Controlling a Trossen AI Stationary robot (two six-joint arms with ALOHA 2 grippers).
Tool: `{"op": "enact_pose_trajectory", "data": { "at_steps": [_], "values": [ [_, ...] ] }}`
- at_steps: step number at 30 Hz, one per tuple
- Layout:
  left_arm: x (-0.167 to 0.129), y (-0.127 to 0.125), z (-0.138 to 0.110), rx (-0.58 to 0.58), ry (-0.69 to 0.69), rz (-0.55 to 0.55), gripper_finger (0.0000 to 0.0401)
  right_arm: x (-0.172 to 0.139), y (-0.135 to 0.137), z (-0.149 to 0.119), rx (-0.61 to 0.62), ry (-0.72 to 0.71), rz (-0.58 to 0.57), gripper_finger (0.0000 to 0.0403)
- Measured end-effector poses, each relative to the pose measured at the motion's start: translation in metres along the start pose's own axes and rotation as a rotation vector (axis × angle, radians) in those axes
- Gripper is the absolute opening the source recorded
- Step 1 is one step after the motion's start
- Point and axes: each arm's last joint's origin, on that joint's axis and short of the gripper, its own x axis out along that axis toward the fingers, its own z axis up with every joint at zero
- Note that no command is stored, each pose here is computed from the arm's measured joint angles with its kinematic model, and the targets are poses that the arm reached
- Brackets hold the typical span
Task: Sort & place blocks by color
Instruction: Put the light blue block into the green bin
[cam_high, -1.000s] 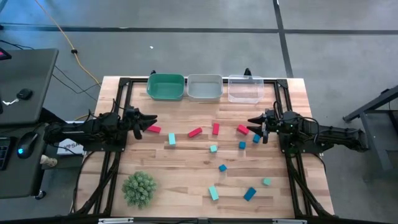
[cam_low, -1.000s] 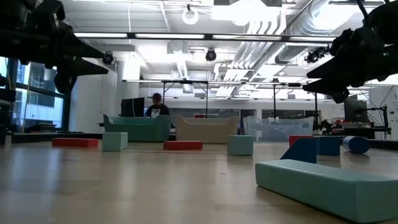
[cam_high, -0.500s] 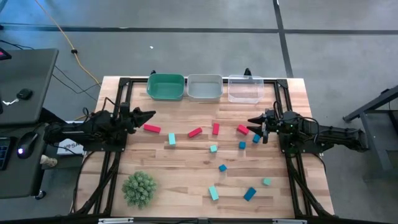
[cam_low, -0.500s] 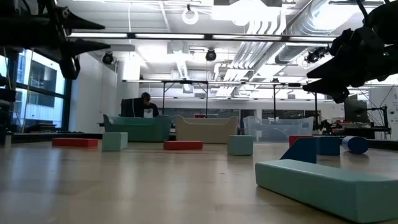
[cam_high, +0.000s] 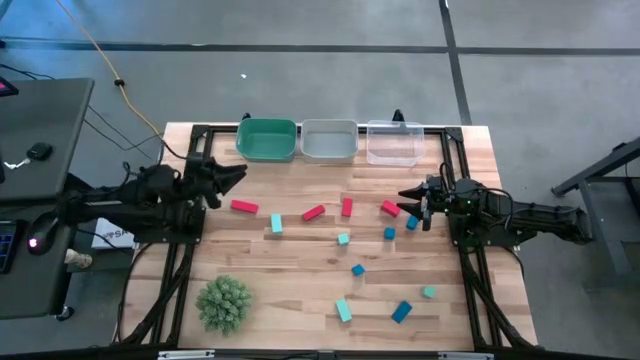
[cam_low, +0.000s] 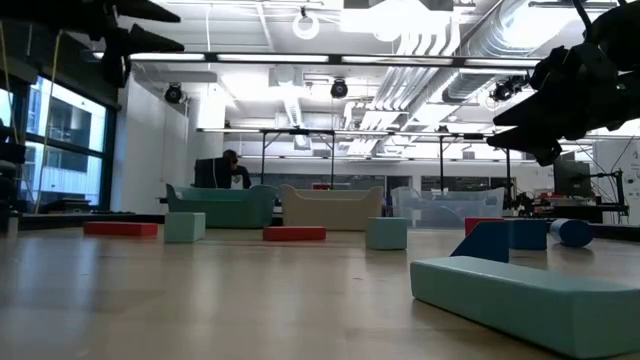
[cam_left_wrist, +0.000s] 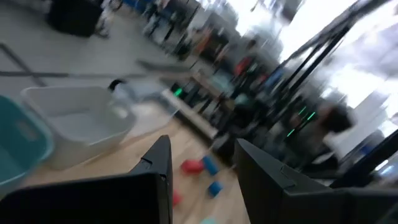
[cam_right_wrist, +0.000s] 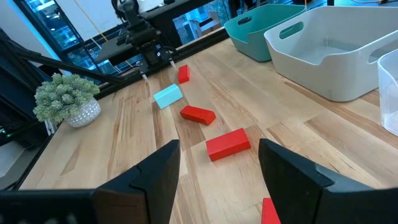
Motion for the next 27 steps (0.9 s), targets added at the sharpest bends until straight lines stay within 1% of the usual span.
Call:
{"op": "enact_pose_trajectory", "data": {
  "at_steps": [5, 8, 11, 15, 20, 24, 27],
  "values": [
    [0.007, -0.01, 0.011, 0.165, 0.172, 0.097, 0.0101, 0.0, 0.0, 0.0, 0.0, 0.0, 0.0, 0.0209],
    [0.012, -0.017, 0.017, 0.266, 0.276, 0.117, 0.0101, 0.0, 0.0, 0.0, 0.0, -0.001, 0.0, 0.0209],
    [0.017, -0.023, 0.022, 0.334, 0.36, 0.146, 0.0101, 0.0, 0.0, 0.0, 0.0, 0.0, 0.0, 0.0209],
    [0.026, -0.03, 0.028, 0.404, 0.415, 0.184, 0.0101, 0.0, 0.0, 0.0, 0.0, 0.0, 0.0, 0.0209],
    [0.039, -0.039, 0.035, 0.533, 0.459, 0.198, 0.0101, 0.0, 0.0, 0.0, 0.0, 0.0, 0.0, 0.0209],
    [0.05, -0.044, 0.037, 0.544, 0.483, 0.202, 0.0101, 0.0, 0.0, 0.0, 0.0, -0.001, 0.0, 0.0209],
    [0.059, -0.042, 0.033, 0.536, 0.533, 0.213, 0.0101, 0.0, 0.0, 0.0, 0.0, 0.0, 0.0, 0.0209]
  ]
}}
